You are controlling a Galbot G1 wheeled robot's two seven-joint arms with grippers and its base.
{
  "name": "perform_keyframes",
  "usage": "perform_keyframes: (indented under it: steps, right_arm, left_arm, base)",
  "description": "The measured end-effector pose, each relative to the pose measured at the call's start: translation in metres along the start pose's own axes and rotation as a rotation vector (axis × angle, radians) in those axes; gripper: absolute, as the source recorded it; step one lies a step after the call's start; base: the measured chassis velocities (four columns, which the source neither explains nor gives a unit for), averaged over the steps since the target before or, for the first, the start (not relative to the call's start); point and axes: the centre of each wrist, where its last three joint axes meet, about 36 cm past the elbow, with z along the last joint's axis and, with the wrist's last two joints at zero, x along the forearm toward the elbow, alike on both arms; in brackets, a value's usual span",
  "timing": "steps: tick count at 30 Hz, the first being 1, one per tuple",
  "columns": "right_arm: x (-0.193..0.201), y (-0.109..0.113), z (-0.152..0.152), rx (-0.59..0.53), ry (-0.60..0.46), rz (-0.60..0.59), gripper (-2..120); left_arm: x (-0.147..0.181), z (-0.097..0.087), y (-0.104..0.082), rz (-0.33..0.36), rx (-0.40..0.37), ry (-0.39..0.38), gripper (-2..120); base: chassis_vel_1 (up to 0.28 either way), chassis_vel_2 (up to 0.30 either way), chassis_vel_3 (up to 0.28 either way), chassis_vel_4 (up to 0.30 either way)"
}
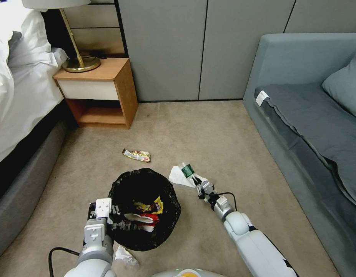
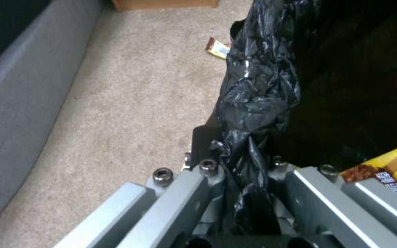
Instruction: Pick up the trash bin, then pick up the garbage from the floor and place it into the trash bin.
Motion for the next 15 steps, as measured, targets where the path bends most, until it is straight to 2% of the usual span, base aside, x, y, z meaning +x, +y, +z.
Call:
perform_keyframes:
  steps: [3,4,8,9,11,12,13,15]
  right_arm:
    - [0.010,-0.008,-0.034,0.012,-0.102,0.042,3]
    - [0.010,-0.008,-0.034,0.012,-0.102,0.042,3]
    - [0.032,-0.009,-0.096,0.001,-0.297,0.049,1]
    - [0.032,-0.009,-0.096,0.001,-0.297,0.049,1]
    - [0.046,0.000,-0.134,-0.026,-0.410,-0.012,1]
    - [0.052,0.006,-0.147,-0.035,-0.446,-0.044,1]
    - [0.052,0.006,-0.147,-0.035,-0.446,-0.044,1]
    - [0.068,0.030,-0.170,-0.056,-0.509,-0.152,1]
  left_arm:
    - [0.000,0.000,0.000,0.000,-0.002,0.001,2]
    - [0.000,0.000,0.000,0.000,-0.002,0.001,2]
    - [0.000,0.000,0.000,0.002,-0.003,0.001,2]
    - [0.000,0.000,0.000,0.002,-0.003,0.001,2]
    - [0.000,0.000,0.000,0.004,-0.003,0.000,2]
    - [0.000,0.000,-0.001,0.005,-0.003,0.000,2]
    - [0.000,0.000,-0.001,0.005,-0.003,0.000,2]
    - [0.000,0.000,-0.003,0.009,-0.003,0.000,2]
  base:
    - [0.000,0.000,0.000,0.000]
    - [0.000,0.000,0.000,0.000]
    - [0.000,0.000,0.000,0.000]
    - [0.000,0.000,0.000,0.000]
    - [0.000,0.000,0.000,0.000]
    - [0.000,0.000,0.000,0.000]
    - [0.000,0.000,0.000,0.000]
    - [0.000,0.000,0.000,0.000]
